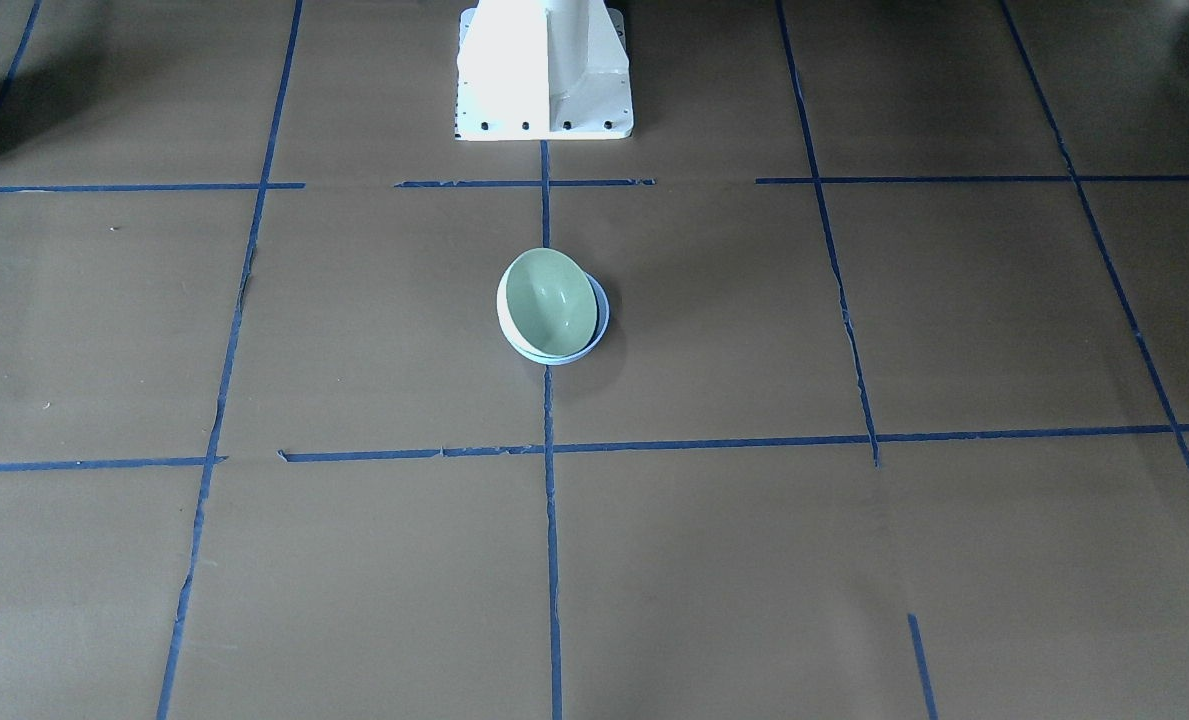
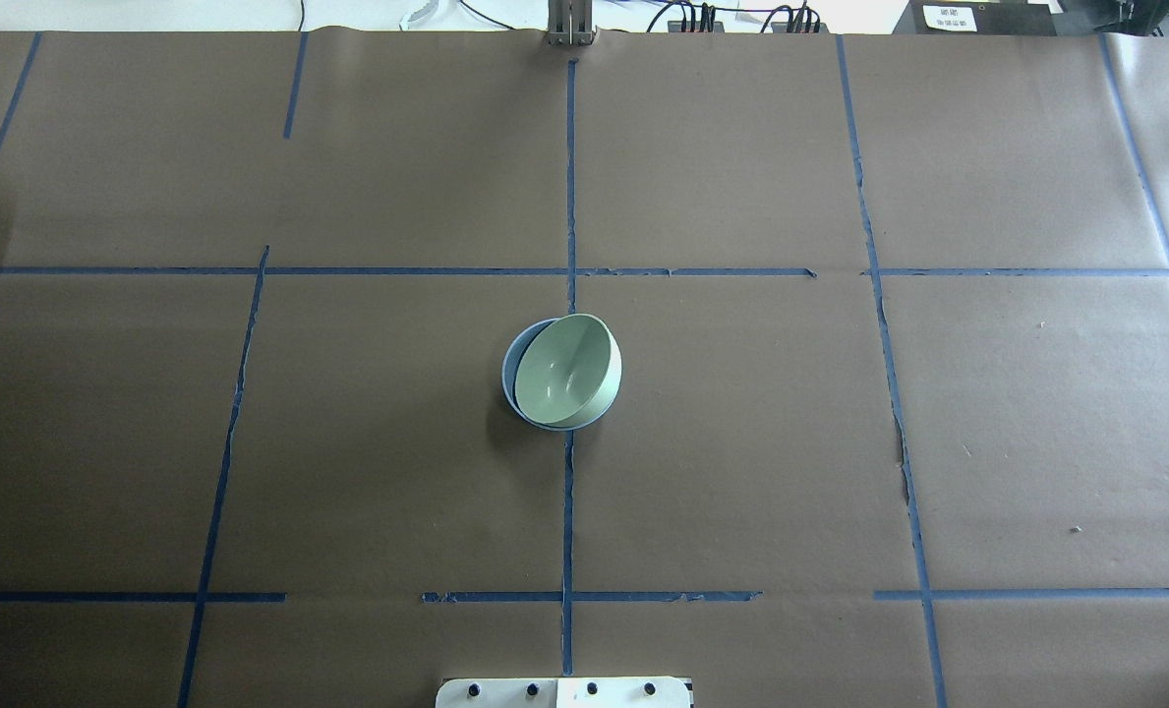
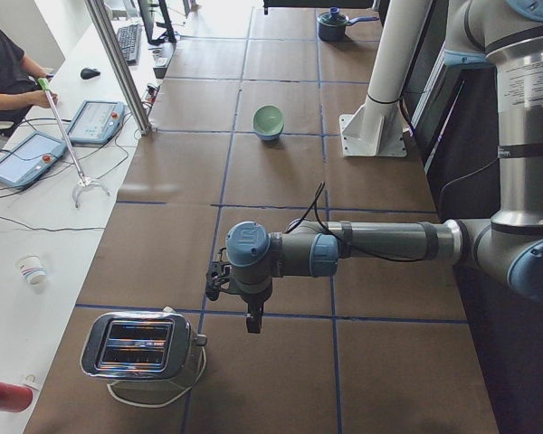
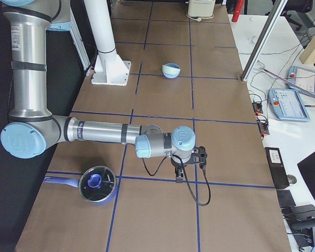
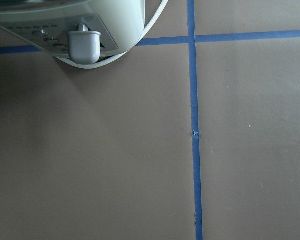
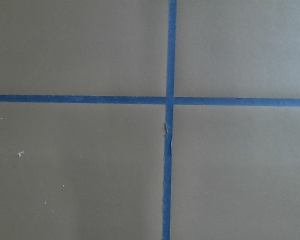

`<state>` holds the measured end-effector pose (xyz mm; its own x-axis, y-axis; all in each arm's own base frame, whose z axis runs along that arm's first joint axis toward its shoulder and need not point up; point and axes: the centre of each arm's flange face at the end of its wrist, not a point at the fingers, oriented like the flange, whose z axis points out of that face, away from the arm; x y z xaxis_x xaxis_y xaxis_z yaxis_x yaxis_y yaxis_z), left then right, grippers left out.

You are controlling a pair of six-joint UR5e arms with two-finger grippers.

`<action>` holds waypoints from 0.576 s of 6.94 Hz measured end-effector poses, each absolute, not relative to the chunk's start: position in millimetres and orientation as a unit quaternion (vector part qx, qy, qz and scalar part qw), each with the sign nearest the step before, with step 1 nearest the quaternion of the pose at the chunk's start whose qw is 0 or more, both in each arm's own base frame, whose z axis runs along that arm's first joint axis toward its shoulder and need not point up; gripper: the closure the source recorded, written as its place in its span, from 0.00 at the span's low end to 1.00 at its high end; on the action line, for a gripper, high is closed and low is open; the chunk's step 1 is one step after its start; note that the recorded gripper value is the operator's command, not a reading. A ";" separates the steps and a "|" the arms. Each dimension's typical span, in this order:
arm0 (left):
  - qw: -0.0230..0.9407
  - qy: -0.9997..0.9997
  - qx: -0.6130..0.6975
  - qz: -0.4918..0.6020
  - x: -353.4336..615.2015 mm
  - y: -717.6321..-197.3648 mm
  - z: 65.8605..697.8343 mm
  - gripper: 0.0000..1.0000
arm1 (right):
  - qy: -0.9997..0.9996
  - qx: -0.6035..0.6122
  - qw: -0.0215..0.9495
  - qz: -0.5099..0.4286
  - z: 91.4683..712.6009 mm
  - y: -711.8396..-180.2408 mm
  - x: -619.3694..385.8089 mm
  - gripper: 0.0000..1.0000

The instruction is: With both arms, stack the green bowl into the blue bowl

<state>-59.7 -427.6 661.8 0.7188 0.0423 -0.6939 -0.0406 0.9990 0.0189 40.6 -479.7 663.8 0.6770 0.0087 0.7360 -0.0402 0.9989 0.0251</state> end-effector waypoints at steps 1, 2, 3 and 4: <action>0.927 0.374 0.001 0.022 -59.7 -427.1 662.1 0.00 | -0.415 0.016 0.909 0.030 660.9 -476.4 54.2 0.00; 0.927 0.375 0.001 0.022 -59.7 -426.3 662.5 0.00 | -0.422 0.012 0.906 0.040 649.6 -474.1 60.5 0.00; 0.927 0.375 0.002 0.022 -59.9 -425.5 662.6 0.00 | -0.421 0.006 0.906 0.043 634.4 -471.1 60.6 0.00; 0.927 0.375 0.003 0.022 -60.1 -425.3 662.2 0.00 | -0.419 -0.001 0.907 0.047 627.5 -466.6 61.3 0.00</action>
